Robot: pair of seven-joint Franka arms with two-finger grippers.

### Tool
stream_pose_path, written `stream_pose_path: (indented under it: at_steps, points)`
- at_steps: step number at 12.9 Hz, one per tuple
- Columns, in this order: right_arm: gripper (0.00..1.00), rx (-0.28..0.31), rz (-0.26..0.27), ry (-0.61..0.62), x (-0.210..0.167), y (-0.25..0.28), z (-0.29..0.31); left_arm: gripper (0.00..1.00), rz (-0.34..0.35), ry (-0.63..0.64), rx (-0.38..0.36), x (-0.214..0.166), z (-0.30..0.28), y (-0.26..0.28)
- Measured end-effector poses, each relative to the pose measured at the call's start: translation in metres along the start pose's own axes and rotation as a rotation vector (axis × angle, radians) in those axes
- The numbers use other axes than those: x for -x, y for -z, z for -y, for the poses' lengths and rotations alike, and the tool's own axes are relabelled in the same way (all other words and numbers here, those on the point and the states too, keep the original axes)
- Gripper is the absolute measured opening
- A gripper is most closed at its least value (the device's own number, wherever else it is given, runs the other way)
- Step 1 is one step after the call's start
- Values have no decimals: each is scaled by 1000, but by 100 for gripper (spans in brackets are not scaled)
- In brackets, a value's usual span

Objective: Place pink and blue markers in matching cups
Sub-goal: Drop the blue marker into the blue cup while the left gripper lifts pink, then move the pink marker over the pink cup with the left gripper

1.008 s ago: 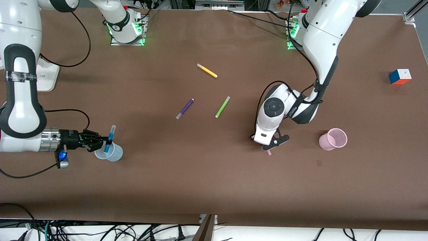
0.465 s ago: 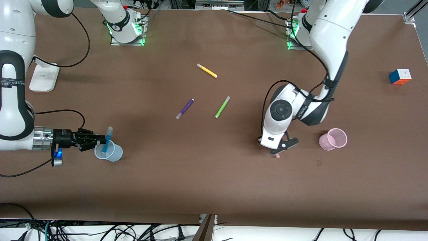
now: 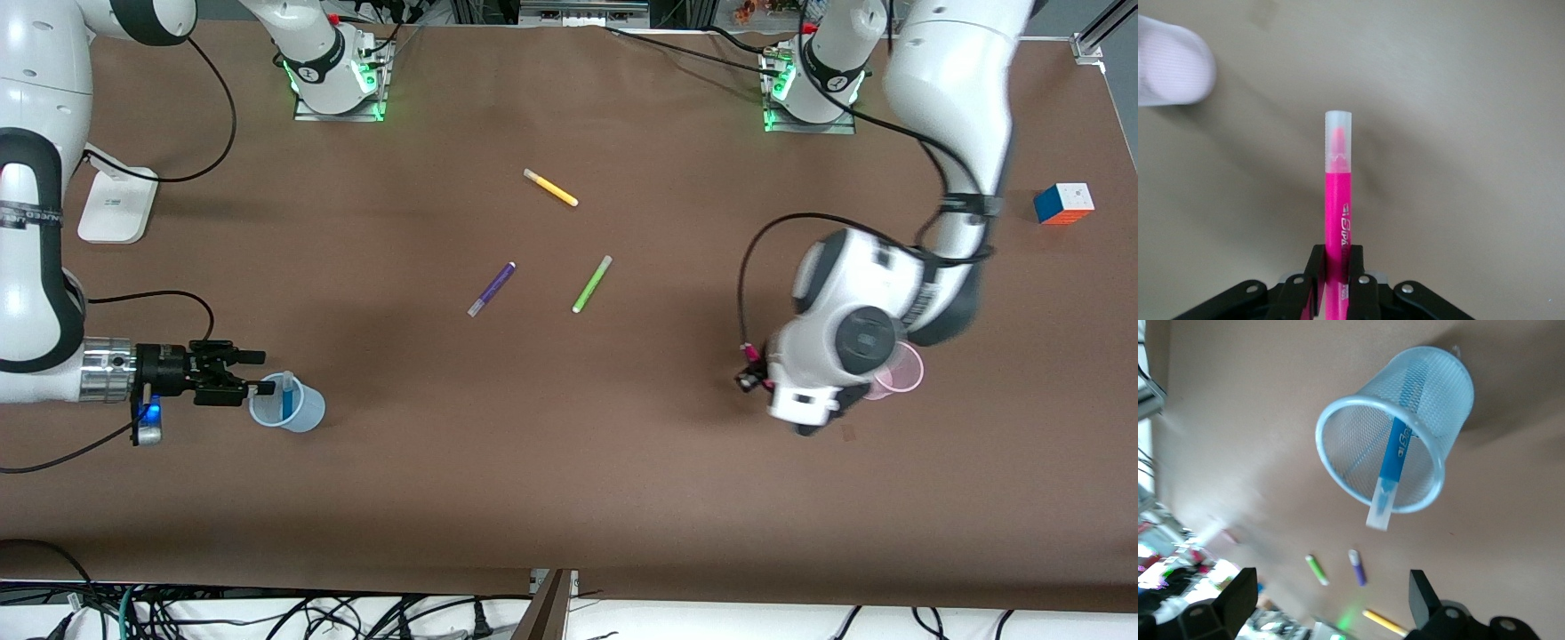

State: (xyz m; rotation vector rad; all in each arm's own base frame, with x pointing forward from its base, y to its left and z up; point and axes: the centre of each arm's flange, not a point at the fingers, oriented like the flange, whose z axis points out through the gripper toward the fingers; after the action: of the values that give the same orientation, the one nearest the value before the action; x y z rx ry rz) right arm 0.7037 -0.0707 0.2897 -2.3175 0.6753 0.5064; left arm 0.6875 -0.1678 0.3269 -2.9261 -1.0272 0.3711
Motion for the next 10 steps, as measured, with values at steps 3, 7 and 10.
stream_pose_path:
  at_steps: [3, 7, 10]
  points:
    - [100, 289, -119, 149, 45, 54, 54, 18, 157, 74, 39, -42, 51, 31]
    - [100, 584, -211, 280, 152, 108, 121, 18, 347, 93, 156, -93, 124, 43]
    - [100, 672, -213, 293, 223, 145, 135, 18, 471, 114, 274, -128, 181, 46]
